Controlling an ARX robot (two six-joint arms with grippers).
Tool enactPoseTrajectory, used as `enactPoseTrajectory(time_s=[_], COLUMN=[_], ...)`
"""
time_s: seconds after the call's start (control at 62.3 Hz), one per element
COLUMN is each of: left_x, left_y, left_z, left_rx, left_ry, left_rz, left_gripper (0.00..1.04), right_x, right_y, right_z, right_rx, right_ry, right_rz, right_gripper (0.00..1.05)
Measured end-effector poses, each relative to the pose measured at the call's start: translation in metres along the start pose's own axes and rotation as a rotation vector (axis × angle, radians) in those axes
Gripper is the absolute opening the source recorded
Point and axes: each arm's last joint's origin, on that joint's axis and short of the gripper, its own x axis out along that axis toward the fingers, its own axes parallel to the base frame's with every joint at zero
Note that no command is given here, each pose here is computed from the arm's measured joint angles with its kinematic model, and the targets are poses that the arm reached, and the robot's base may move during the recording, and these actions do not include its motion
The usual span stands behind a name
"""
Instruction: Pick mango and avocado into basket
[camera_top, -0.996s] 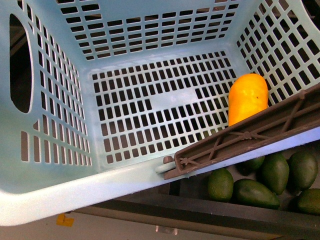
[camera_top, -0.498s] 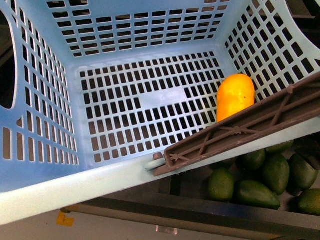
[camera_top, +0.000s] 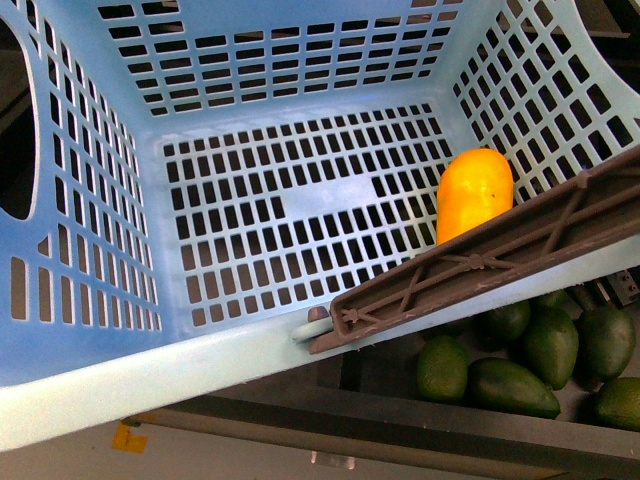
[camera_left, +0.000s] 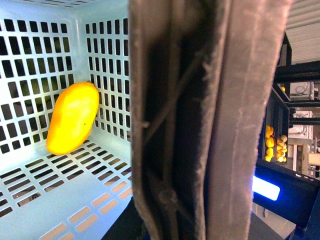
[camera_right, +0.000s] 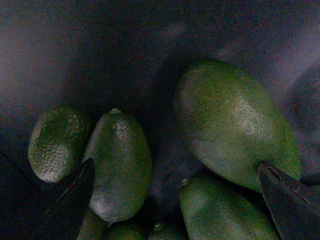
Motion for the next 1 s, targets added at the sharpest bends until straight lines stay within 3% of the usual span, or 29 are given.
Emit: enactPoseTrajectory(time_s=[0.498,0.996], left_x=[0.000,0.000], left_y=[0.000,0.000], left_z=[0.000,0.000], left_rx=[-0.002,-0.002], left_ry=[0.000,0.000], left_rz=[0.000,0.000], left_gripper=[0.15,0.15], right_x=[0.001,0.001], right_y=[-0.003,-0.014], right_z=[0.016,0.029], right_rx=[0.011,-0.171], right_ry=[0.021,0.066], right_rz=[0.019,-0.043], right_gripper=[0.96,0.96])
